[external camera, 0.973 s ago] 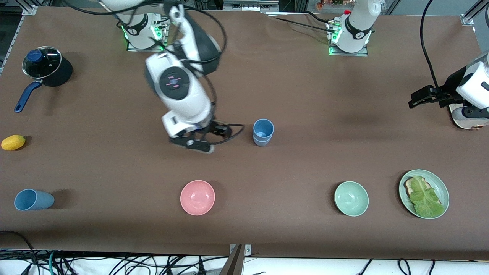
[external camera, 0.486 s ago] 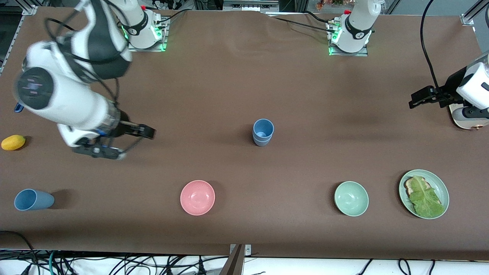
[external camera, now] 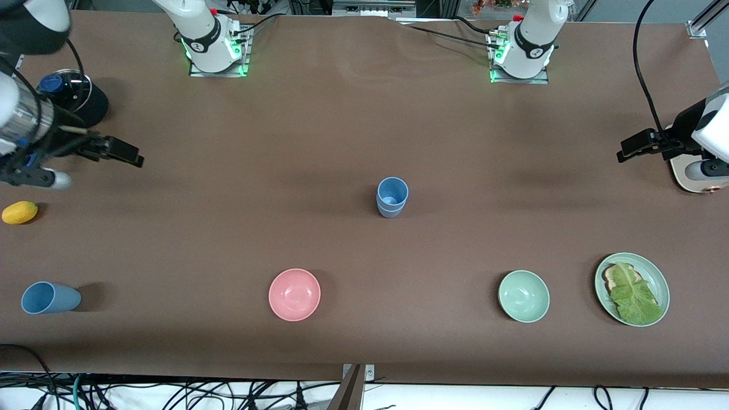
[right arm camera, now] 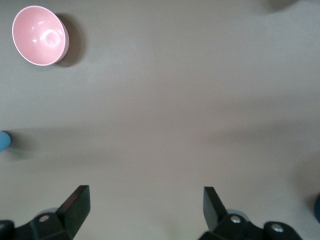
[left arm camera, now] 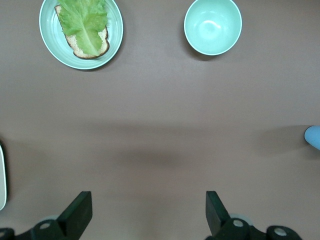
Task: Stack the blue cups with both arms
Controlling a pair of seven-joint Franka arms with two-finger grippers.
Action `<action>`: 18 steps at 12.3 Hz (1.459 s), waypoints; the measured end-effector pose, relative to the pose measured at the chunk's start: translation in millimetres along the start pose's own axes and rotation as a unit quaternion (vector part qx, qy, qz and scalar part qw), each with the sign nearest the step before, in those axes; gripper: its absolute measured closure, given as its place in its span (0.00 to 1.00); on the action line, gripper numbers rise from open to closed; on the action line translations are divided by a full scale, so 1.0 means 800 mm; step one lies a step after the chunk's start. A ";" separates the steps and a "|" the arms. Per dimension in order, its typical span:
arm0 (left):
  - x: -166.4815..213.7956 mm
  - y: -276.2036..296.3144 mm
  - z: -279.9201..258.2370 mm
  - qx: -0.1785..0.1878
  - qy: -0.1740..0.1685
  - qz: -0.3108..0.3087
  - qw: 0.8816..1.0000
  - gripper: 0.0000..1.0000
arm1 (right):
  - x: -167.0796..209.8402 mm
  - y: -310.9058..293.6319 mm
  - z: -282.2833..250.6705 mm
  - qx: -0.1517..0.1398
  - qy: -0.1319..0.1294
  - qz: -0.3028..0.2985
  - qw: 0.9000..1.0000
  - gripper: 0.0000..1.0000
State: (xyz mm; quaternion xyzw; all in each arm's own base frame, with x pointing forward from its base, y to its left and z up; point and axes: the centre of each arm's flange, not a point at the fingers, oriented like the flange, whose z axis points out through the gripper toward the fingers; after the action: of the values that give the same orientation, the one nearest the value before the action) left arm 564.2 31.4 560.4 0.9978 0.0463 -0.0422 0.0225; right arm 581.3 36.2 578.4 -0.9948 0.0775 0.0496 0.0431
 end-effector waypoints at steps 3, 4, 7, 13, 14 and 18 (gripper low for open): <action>0.000 0.003 0.001 0.000 0.000 0.002 1.000 0.00 | -0.023 -0.002 -0.012 -0.007 -0.018 -0.006 1.000 0.00; 0.000 0.003 0.001 0.000 -0.001 0.002 1.000 0.00 | -0.023 0.000 -0.011 -0.014 -0.018 -0.008 1.000 0.00; 0.001 0.003 0.003 0.000 -0.002 0.002 1.000 0.00 | -0.023 0.005 -0.011 -0.030 -0.017 -0.013 0.999 0.00; 0.002 0.003 0.005 0.000 -0.003 0.002 1.000 0.00 | -0.021 0.010 -0.016 -0.035 -0.012 -0.027 0.999 0.00; 0.003 0.003 0.006 0.000 -0.004 0.002 1.000 0.00 | -0.020 0.012 -0.016 -0.035 -0.012 -0.026 0.999 0.00; 0.003 0.003 0.007 0.000 -0.005 0.003 1.000 0.00 | -0.020 0.015 -0.017 -0.036 -0.012 -0.025 0.999 0.00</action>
State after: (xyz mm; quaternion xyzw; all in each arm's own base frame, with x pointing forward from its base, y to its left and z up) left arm 566.4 28.7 555.0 0.9977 0.0435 -0.0466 0.0225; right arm 564.9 25.4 592.6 -0.9967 0.0502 0.0626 0.0098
